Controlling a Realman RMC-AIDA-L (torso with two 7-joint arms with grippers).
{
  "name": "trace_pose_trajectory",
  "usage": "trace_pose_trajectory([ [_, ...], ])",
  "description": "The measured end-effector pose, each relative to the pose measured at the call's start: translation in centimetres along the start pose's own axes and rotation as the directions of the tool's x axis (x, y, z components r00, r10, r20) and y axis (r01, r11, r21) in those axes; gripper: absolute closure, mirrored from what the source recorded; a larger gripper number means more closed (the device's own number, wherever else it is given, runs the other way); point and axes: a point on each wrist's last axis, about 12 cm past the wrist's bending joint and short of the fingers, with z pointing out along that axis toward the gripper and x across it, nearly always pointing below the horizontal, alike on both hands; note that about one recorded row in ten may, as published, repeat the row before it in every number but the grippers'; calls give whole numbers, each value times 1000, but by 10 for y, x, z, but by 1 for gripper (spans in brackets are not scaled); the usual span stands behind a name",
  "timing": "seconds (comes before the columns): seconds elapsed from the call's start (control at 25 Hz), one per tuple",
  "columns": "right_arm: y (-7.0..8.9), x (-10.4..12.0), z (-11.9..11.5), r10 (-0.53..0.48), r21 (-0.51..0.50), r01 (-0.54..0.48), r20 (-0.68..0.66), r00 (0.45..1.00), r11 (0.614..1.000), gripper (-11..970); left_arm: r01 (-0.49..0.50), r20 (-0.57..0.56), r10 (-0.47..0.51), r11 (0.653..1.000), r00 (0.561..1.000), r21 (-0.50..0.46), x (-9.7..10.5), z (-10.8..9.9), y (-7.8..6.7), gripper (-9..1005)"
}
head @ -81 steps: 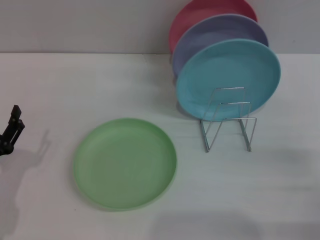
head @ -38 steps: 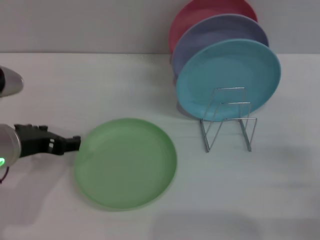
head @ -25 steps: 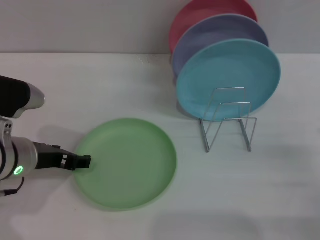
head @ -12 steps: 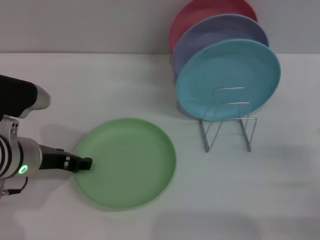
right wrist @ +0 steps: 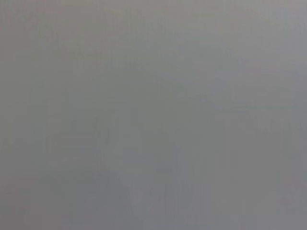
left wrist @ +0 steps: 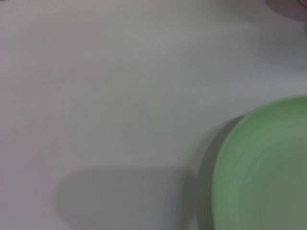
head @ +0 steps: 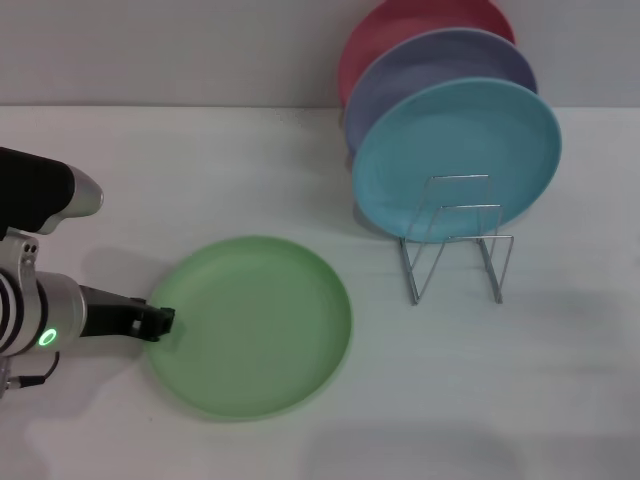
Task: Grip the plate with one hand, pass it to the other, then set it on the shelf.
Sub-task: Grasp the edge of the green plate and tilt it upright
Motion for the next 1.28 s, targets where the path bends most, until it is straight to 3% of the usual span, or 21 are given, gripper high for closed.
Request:
trace_pose_trajectory([
  [0.08, 0, 0, 0, -1, 0, 1, 0, 1000, 1000, 150, -8, 2, 8, 1000, 1000, 1, -1, 0, -1, 525],
  [0.2, 0, 0, -1, -1, 0, 1, 1, 1000, 1000, 150, -19, 5, 19, 1000, 1000, 5, -2, 0, -3, 770],
  [0.4, -1, 0, -2, -3, 3, 3, 1, 1000, 1000, 150, -32, 18, 32, 999, 999, 7, -4, -1, -4, 905],
  [0.56, -1, -1, -2, -4, 5, 4, 5, 1000, 1000, 150, -41, 38, 40, 999, 998, 9, -6, -3, -4, 915],
  [0.72, 0, -6, -2, -4, -9, 5, 44, 999, 1000, 150, -61, 127, 58, 998, 990, 19, -13, -13, -6, 926],
  [0.84, 5, -14, 4, 7, -62, 0, 117, 993, 998, 150, -77, 203, 73, 997, 977, 11, -20, -25, -5, 933],
  [0.88, 10, -23, 12, 26, -122, -4, 181, 983, 992, 150, -89, 235, 86, 996, 968, 2, -25, -31, -3, 936],
  [1.08, 26, -42, 35, 76, -242, 1, 310, 948, 970, 149, -90, 260, 89, 996, 961, -9, -29, -36, 0, 987],
  [1.28, 32, -42, 42, 90, -272, -1, 314, 945, 962, 149, -98, 203, 93, 995, 975, 15, -25, -37, -2, 997],
])
